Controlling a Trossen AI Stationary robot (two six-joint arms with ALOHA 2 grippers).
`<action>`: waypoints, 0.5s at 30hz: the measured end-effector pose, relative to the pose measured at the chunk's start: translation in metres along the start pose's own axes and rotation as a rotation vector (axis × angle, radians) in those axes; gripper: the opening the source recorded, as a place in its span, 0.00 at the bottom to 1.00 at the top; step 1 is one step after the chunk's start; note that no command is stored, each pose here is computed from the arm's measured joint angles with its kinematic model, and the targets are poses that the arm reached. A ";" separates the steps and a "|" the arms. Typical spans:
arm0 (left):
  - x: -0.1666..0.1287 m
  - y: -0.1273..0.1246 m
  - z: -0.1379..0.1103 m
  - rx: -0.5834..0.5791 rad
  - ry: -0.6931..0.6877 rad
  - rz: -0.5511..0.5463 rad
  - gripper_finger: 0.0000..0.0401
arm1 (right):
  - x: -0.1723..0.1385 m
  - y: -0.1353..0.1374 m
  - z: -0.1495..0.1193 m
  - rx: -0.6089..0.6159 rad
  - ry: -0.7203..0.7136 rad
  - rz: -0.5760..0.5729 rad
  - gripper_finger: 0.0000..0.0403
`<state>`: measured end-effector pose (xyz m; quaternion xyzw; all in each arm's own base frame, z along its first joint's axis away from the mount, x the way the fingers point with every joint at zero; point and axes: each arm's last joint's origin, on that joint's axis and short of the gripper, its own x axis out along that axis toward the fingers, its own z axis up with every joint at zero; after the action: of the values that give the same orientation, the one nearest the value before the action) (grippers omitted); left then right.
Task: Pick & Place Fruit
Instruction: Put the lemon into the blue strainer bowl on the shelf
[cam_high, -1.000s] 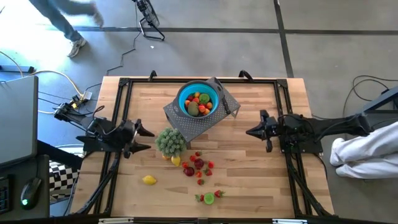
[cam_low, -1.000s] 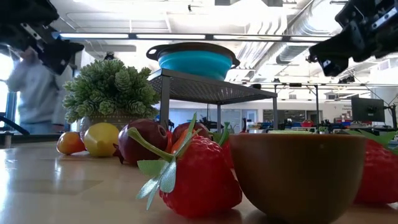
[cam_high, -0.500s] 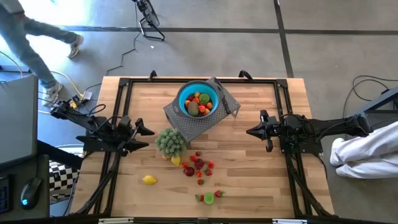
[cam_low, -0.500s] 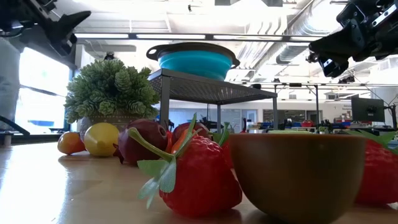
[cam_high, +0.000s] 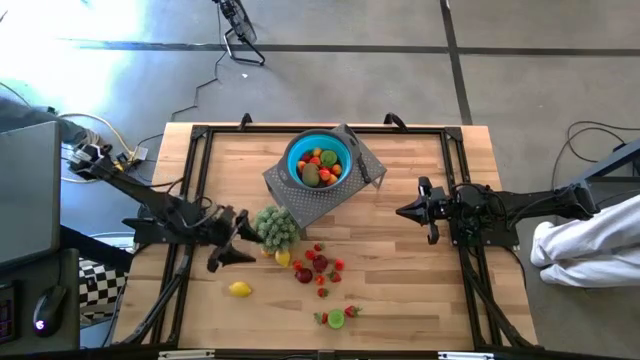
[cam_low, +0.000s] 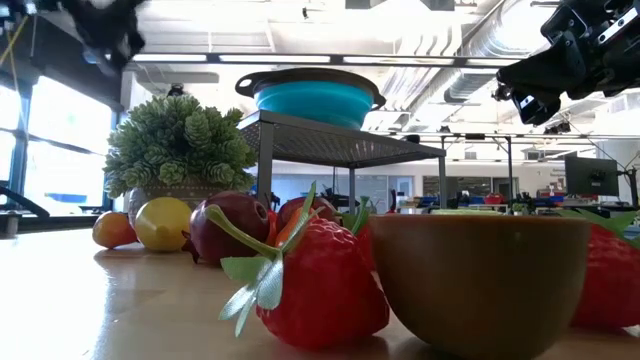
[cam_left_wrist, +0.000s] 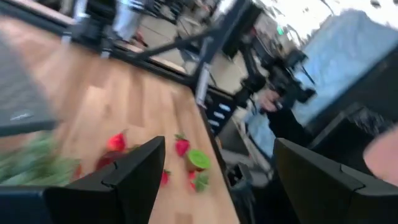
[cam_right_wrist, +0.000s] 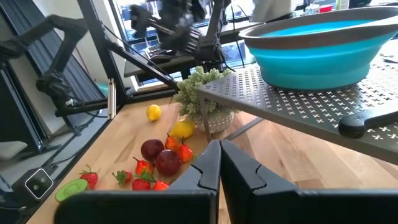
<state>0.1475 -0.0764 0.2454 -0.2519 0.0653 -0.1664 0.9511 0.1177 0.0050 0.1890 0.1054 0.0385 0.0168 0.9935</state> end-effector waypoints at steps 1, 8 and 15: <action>0.004 -0.007 0.002 0.018 0.027 -0.011 0.73 | 0.000 0.000 0.000 0.000 0.000 0.000 0.01; 0.028 -0.053 0.010 -0.021 0.210 0.061 0.73 | 0.000 0.000 0.000 0.000 -0.002 0.001 0.01; 0.042 -0.071 -0.005 -0.256 0.427 0.365 0.73 | 0.000 0.000 0.000 0.000 -0.001 0.000 0.01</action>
<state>0.1658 -0.1514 0.2747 -0.3130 0.3285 -0.0323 0.8906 0.1178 0.0050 0.1891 0.1054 0.0378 0.0169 0.9936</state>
